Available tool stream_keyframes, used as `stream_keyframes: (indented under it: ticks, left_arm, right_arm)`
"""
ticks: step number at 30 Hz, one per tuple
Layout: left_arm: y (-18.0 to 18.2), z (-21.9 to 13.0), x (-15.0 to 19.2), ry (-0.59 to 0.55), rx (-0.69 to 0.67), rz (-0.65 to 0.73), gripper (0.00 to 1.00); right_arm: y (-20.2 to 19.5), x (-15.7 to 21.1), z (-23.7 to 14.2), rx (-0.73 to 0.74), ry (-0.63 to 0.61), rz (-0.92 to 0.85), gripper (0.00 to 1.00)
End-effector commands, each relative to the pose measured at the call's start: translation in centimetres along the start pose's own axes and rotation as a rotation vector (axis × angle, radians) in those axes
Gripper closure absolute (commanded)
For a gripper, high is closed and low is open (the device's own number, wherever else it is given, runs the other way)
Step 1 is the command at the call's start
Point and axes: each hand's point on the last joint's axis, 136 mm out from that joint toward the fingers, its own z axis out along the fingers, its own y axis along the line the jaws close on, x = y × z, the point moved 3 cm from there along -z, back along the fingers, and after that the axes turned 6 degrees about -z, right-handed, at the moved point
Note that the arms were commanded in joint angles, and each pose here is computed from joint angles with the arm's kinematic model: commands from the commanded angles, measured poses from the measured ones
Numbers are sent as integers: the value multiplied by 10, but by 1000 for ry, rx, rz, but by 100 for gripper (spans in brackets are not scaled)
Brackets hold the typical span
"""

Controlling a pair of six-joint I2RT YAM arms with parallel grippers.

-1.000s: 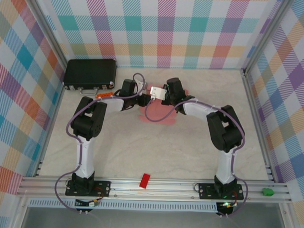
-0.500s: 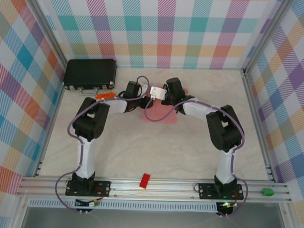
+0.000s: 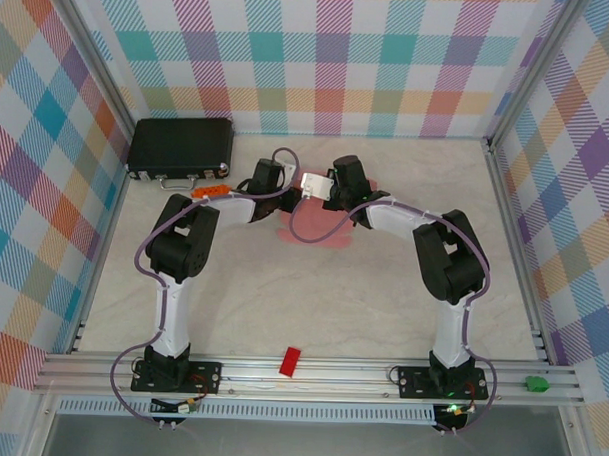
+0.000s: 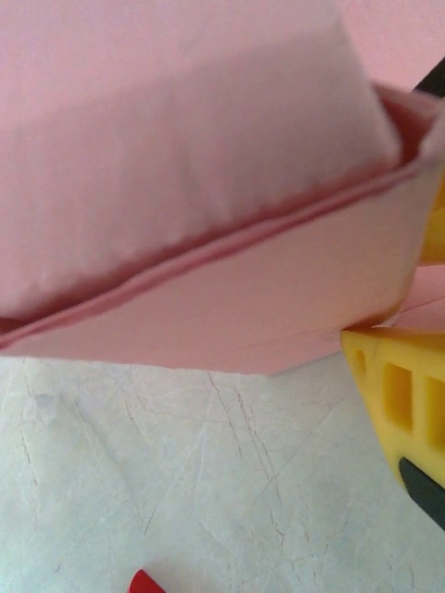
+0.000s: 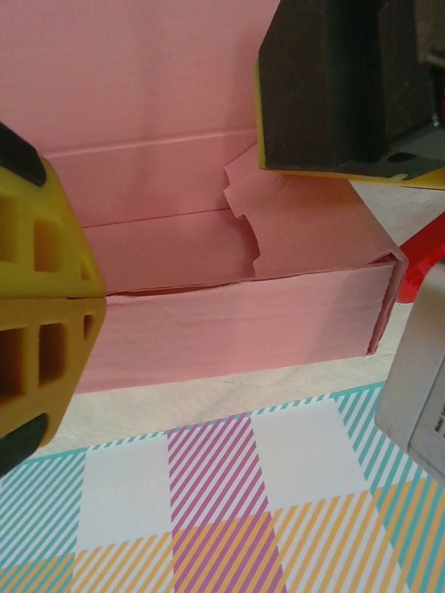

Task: Fold the paper box

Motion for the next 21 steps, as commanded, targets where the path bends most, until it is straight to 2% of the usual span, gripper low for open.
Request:
stream_keyframes:
  ticks: [1, 3, 6, 15, 19, 21]
  left_arm:
    - [-9, 0, -8, -42, 28, 5, 79]
    - [-8, -1, -8, -42, 28, 4, 81]
    - [-8, -1, -10, -48, 25, 4, 89]
    - [-10, -10, -10, -58, 28, 11, 92]
    - [-7, -19, -7, -54, 4, 9, 92]
    - [-6, -23, -5, -51, -5, 7, 91]
  right_arm:
    - [3, -4, 3, -31, -15, 25, 93]
    - [4, -4, 3, -31, -14, 26, 93]
    - [4, -3, 3, -29, -10, 32, 93]
    - [0, -4, -3, -17, -13, 52, 91]
    - [-4, -6, -12, 5, -23, 77, 79]
    - [-5, -6, -17, 10, -21, 91, 68]
